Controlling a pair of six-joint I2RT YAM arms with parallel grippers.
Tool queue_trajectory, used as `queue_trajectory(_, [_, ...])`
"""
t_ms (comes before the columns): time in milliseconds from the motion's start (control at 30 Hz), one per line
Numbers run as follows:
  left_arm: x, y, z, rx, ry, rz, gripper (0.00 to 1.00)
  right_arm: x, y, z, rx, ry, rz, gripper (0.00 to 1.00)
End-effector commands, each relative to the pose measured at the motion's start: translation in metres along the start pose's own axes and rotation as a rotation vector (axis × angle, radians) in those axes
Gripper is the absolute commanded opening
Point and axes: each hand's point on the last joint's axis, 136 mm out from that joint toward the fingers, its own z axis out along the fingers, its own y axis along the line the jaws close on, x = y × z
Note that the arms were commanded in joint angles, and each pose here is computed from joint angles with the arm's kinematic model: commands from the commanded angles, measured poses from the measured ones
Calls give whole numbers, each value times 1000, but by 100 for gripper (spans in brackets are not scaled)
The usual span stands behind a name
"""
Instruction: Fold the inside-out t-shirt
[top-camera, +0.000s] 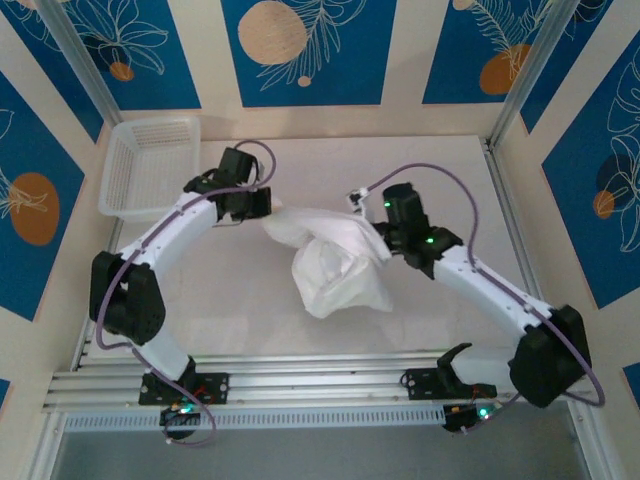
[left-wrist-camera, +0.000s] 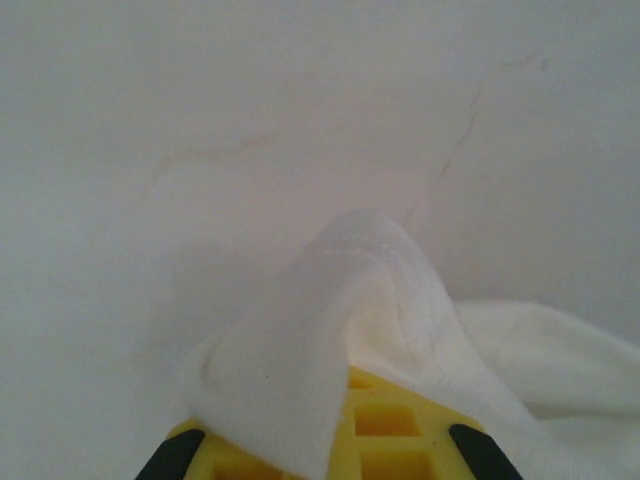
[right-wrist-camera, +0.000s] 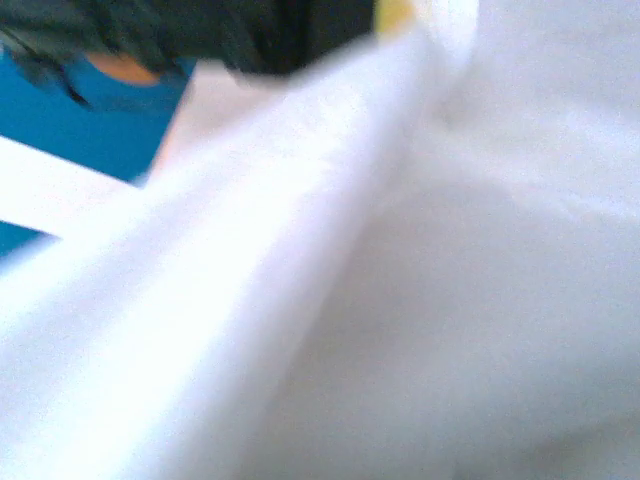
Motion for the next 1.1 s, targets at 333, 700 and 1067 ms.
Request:
queue_trajectory(333, [5, 13, -17, 37, -133, -49, 62, -95, 23, -59, 93, -297, -13, 0])
queue_trajectory(700, [1, -165, -175, 799, -340, 291, 91, -81, -9, -25, 237, -210, 56, 0])
queue_trajectory(1067, [79, -203, -118, 863, -78, 493, 14, -96, -15, -36, 291, -256, 150, 0])
